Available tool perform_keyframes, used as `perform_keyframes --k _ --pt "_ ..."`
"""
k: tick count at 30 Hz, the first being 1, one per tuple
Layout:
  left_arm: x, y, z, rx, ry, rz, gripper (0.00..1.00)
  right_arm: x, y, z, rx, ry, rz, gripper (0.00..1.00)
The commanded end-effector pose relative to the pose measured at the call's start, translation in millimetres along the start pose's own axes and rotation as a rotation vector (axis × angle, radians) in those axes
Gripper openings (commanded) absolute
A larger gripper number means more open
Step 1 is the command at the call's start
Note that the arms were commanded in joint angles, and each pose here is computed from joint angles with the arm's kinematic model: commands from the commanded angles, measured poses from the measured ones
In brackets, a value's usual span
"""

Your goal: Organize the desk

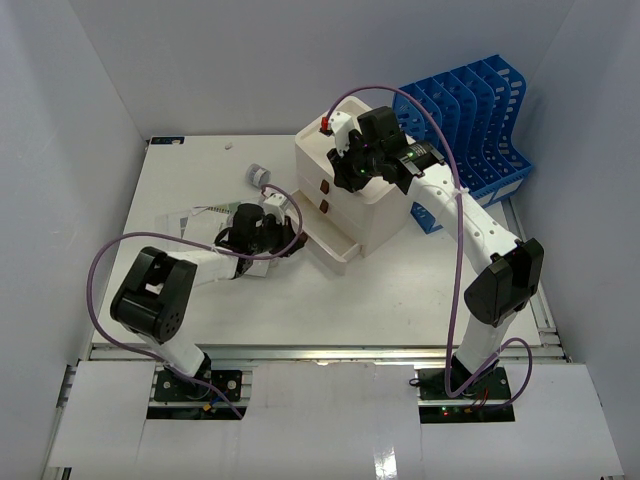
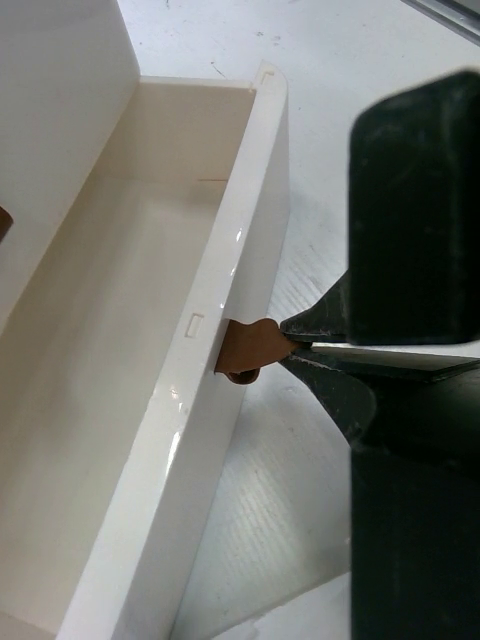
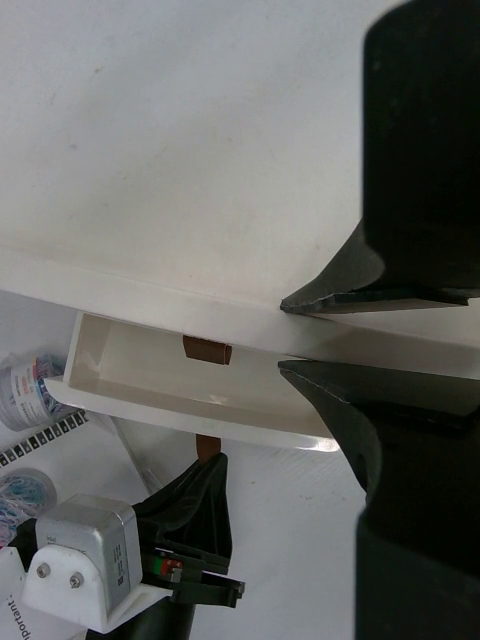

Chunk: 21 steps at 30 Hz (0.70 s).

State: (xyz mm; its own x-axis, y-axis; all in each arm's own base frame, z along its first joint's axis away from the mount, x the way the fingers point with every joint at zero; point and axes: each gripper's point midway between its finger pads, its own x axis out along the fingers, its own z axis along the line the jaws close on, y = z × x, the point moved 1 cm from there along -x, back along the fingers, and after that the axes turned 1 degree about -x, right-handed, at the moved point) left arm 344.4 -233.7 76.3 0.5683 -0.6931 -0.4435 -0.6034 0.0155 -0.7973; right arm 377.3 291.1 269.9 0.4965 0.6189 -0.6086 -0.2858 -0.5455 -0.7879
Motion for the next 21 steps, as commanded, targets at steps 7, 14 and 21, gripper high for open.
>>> perform_keyframes --k 7,14,21 --pt "-28.3 -14.6 -1.7 -0.059 -0.035 -0.006 0.00 13.7 42.9 -1.4 0.035 -0.014 0.156 0.19" --pt "-44.0 -19.4 2.1 -0.092 -0.040 -0.020 0.27 9.7 39.3 0.4 0.021 -0.026 0.145 0.35" --pt "-63.6 -71.4 -25.1 -0.045 0.029 -0.146 0.79 -2.9 18.9 4.1 -0.029 -0.065 0.095 0.85"
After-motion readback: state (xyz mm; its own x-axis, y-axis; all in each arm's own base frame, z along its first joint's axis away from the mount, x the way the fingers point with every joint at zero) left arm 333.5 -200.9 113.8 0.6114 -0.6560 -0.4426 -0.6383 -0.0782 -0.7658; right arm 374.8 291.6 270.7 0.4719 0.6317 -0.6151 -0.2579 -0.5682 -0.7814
